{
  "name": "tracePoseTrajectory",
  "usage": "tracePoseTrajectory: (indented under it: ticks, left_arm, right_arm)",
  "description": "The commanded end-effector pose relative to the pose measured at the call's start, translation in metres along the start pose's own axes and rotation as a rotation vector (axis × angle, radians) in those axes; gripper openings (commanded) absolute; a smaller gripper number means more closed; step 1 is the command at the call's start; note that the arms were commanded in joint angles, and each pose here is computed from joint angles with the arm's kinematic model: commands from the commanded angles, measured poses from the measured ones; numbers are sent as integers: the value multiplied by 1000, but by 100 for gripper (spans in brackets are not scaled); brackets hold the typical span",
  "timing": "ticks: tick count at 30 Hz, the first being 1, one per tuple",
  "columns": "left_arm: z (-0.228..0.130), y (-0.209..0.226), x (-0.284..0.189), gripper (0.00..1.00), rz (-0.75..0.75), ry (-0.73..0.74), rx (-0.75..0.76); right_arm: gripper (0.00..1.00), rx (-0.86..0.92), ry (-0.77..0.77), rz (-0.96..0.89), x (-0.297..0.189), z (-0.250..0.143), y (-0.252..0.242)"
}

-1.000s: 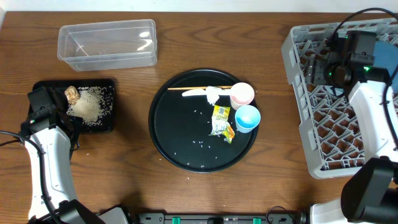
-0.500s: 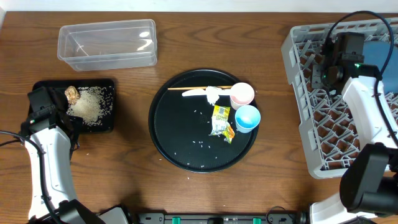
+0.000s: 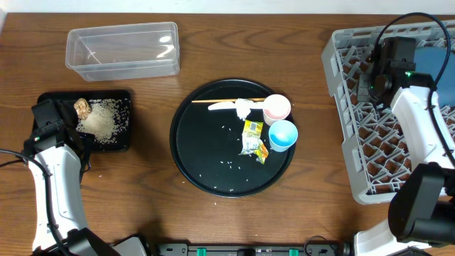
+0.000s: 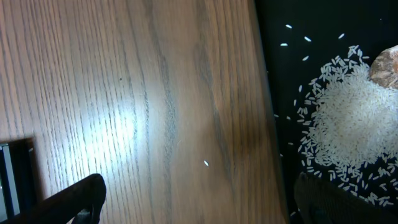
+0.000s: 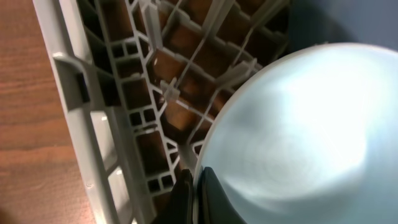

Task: Sort waste into correct bins and load items into the dishwasher rack

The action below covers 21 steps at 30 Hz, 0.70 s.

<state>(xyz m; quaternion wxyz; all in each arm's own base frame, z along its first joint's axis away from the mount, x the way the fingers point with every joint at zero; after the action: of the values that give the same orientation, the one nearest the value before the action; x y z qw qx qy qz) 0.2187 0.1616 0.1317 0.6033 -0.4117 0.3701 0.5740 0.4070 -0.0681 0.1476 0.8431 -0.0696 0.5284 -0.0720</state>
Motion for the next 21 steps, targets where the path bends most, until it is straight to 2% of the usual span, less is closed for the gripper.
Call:
tracePoseTrajectory:
  ticks: [1,5,8,11,13,16,21]
  left_arm:
    - [4,1,-1,98,8,-15,-15]
    - [4,1,-1,98,8,-15,-15]
    - [4,1,-1,98,8,-15,-15]
    - [4,1,-1,98,8,-15,-15]
    - [4,1,-1,98,8,-15,-15]
    - [4,1,-1,98,8,-15,-15]
    - [4,1,-1,98,8,-15,-15]
  right_arm:
    - [1,57,-37,25,-15,18,-3]
    - [1,159,-79,104,-40,36,-15]
    - [1,238,-151,271,-60,49,-22]
    - [1,324,-244,518,-76,57,-37]
    - [1,380,-307,702,-87,54,-52]
    - [1,392,-408,884,-101,46,-70]
    - [1,402,-534,1081,-123,29,-92]
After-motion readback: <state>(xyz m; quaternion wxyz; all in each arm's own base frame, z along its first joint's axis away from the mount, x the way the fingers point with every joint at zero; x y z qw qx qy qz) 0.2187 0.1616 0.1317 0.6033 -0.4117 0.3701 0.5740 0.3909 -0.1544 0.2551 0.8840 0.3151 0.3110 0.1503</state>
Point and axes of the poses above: each gripper's point midway between its finger pads, its own x axis out along the fingers, its own y axis along the line the jaws close on, z = x × y, the point moved 3 cm from there along -x, back along the fingers, and after that the axes turned 8 degrees about -x, right-handed, at the moved point
